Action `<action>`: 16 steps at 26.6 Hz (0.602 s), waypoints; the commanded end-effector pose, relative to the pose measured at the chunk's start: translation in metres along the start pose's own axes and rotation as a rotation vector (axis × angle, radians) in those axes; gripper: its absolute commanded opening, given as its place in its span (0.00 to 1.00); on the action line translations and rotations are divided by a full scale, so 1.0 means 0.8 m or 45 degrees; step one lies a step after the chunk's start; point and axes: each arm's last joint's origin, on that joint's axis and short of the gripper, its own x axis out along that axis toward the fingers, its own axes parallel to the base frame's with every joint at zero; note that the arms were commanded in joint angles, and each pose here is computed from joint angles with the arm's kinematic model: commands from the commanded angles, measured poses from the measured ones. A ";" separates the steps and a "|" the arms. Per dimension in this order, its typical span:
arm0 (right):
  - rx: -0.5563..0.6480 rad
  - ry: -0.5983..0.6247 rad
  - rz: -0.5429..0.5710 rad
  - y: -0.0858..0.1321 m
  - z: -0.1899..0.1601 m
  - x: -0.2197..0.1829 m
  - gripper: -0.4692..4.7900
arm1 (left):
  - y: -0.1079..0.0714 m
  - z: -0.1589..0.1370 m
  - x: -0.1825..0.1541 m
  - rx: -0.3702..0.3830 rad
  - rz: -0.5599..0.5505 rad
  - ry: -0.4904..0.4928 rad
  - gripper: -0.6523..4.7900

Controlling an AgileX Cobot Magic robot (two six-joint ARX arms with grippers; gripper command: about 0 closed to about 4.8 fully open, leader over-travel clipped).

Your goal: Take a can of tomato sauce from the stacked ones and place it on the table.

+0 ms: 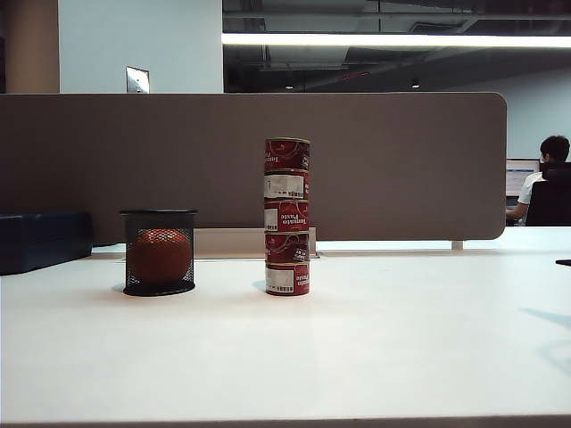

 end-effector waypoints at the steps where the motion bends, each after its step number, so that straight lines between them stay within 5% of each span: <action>1: 0.034 0.061 0.055 -0.001 0.013 0.013 0.09 | 0.000 0.003 0.000 0.013 -0.006 -0.020 0.11; 10: 0.171 0.207 0.205 0.010 0.036 0.090 0.24 | 0.000 0.003 0.000 0.013 -0.005 -0.019 0.11; 16: 0.176 0.325 0.334 0.031 0.027 0.152 0.55 | 0.000 0.003 0.000 0.013 -0.004 -0.019 0.11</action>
